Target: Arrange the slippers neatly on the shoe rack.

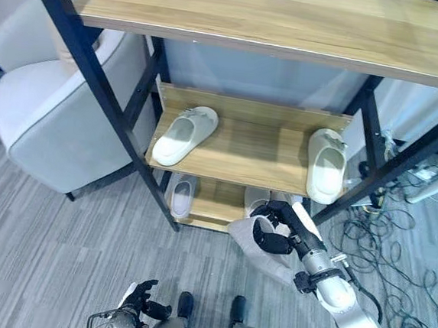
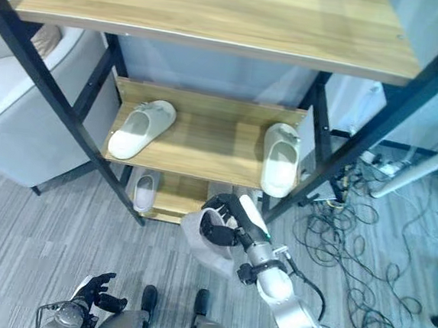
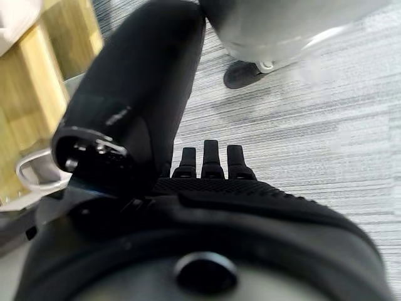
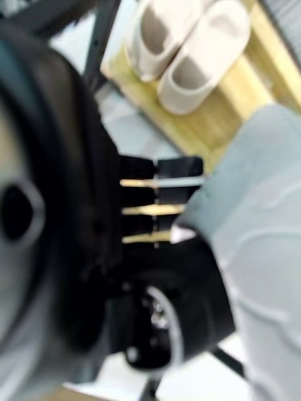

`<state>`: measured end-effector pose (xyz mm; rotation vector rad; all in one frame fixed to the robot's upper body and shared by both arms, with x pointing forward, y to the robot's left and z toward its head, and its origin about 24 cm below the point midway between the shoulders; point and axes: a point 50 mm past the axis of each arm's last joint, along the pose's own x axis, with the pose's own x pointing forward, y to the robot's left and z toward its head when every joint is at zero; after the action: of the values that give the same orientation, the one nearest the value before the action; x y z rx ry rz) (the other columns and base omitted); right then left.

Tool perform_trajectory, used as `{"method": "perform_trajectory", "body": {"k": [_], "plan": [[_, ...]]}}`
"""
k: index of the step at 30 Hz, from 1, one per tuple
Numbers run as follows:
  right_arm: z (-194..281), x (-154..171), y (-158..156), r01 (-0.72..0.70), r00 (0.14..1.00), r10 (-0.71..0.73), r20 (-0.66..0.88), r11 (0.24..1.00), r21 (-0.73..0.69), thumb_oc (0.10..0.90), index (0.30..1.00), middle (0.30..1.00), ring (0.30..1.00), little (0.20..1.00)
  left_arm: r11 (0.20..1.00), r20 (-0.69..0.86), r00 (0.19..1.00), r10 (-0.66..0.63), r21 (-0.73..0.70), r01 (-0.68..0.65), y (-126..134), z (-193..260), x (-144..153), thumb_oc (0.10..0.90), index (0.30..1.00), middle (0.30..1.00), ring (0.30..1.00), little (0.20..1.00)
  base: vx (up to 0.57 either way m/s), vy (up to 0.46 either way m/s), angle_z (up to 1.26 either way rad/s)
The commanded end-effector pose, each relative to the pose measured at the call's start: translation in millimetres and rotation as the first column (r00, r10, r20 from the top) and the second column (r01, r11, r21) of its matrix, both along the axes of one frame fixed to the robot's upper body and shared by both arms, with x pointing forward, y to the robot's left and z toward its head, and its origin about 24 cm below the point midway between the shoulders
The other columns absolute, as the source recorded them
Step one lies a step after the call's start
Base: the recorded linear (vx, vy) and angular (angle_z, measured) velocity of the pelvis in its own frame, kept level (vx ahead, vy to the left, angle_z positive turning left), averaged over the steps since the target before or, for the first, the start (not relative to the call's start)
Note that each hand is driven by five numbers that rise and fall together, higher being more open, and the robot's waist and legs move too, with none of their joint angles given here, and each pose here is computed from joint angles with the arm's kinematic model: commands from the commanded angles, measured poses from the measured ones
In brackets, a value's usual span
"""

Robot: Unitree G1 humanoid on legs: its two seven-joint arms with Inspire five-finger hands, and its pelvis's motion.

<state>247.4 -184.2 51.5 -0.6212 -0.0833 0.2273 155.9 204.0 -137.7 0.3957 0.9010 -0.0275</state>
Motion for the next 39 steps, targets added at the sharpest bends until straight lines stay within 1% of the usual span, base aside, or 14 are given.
{"method": "perform_trajectory", "body": {"k": [1,8,10,13,18,19,21,25,28,29,31,33,35,39], "plan": [[42.9,4.9,1.3,-0.033,0.973,0.025,0.229,0.999,0.032,0.4,0.3,0.3,0.3,0.3,0.999,-0.082,0.996,-0.043,-0.013,0.042,-12.7,-12.6,-27.1,0.8,0.9,0.9,0.9,0.9,0.09,0.081,0.01],[40.7,5.2,-5.7,-0.004,0.976,-0.002,0.217,1.0,0.025,0.4,0.3,0.3,0.3,0.3,0.996,-0.091,0.992,-0.086,0.009,0.087,-13.9,-12.9,-25.3,0.8,0.9,0.9,0.9,0.9,0.08,0.139,-0.06],[38.5,3.5,-10.9,0.015,0.979,-0.019,0.205,1.0,0.02,0.4,0.3,0.3,0.3,0.3,0.993,-0.103,0.988,-0.117,0.014,0.119,-16.0,-14.0,-26.9,0.8,0.9,0.9,0.9,0.9,0.12,0.311,0.0],[37.3,5.6,-5.4,0.003,0.98,-0.01,0.196,0.999,0.036,0.4,0.3,0.3,0.3,0.3,0.99,-0.098,0.986,-0.132,0.031,0.136,-12.9,-12.5,-22.9,0.8,0.9,0.9,0.9,0.9,0.06,0.301,0.07],[33.4,10.6,7.5,-0.034,0.983,0.029,0.18,0.999,0.027,0.4,0.3,0.3,0.3,0.3,0.994,-0.09,0.991,-0.094,0.044,0.098,-4.6,-10.7,-20.1,0.8,0.9,0.9,0.9,0.9,-0.04,0.196,-0.23],[32.4,13.5,15.6,-0.061,0.983,0.057,0.176,0.998,0.021,0.4,0.3,0.3,0.3,0.3,0.996,-0.074,0.995,-0.064,0.055,0.068,2.3,-8.1,-16.2,0.8,0.9,0.9,0.9,0.9,-0.14,0.133,-0.37],[31.3,13.4,21.9,-0.089,0.981,0.084,0.174,0.996,0.023,0.4,0.3,0.3,0.3,0.3,0.996,-0.061,0.997,-0.051,0.067,0.055,8.5,-5.7,-13.6,0.8,0.9,0.9,0.9,0.9,-0.11,0.135,-0.47],[27.8,11.4,26.6,-0.114,0.981,0.108,0.162,0.993,0.025,0.4,0.3,0.3,0.3,0.3,0.997,-0.044,0.999,-0.028,0.073,0.032,15.2,-3.2,-11.7,0.8,0.9,0.9,0.9,0.9,-0.02,0.045,-0.17],[22.5,7.4,29.6,-0.132,0.982,0.127,0.143,0.991,0.023,0.4,0.3,0.3,0.3,0.3,0.996,-0.039,0.999,-0.033,0.079,0.036,14.9,-2.5,-10.2,0.8,0.9,0.9,0.9,0.9,-0.01,-0.035,0.12],[20.0,7.5,30.0,-0.137,0.983,0.134,0.129,0.99,0.019,0.4,0.3,0.3,0.3,0.3,0.998,-0.018,1.0,-0.013,0.066,0.014,14.4,-0.6,-7.1,0.8,0.9,0.9,0.9,0.9,-0.06,-0.028,0.27],[17.8,8.6,29.6,-0.133,0.984,0.131,0.124,0.991,0.007,0.4,0.3,0.3,0.3,0.3,0.998,-0.008,1.0,-0.02,0.06,0.021,10.8,0.2,-3.8,0.8,0.9,0.9,0.9,0.9,-0.09,-0.057,0.02],[17.5,11.6,27.8,-0.122,0.985,0.122,0.124,0.992,-0.011,0.4,0.3,0.3,0.3,0.3,0.998,0.022,0.999,-0.044,0.051,0.043,5.4,3.9,5.9,0.8,0.9,0.9,0.9,0.9,-0.14,-0.063,0.13],[19.6,17.0,27.0,-0.103,0.984,0.106,0.141,0.994,-0.028,0.4,0.3,0.3,0.3,0.3,0.997,0.052,0.997,-0.065,0.05,0.063,0.2,8.0,16.1,0.8,0.9,0.9,0.9,0.9,-0.16,-0.06,0.29],[36.1,29.9,21.0,-0.046,0.972,0.063,0.227,0.996,-0.077,0.4,0.3,0.3,0.3,0.3,0.997,0.135,0.988,-0.071,0.029,0.068,-6.3,19.4,33.6,0.8,0.9,0.9,0.9,0.9,-0.12,-0.051,0.19]]}}
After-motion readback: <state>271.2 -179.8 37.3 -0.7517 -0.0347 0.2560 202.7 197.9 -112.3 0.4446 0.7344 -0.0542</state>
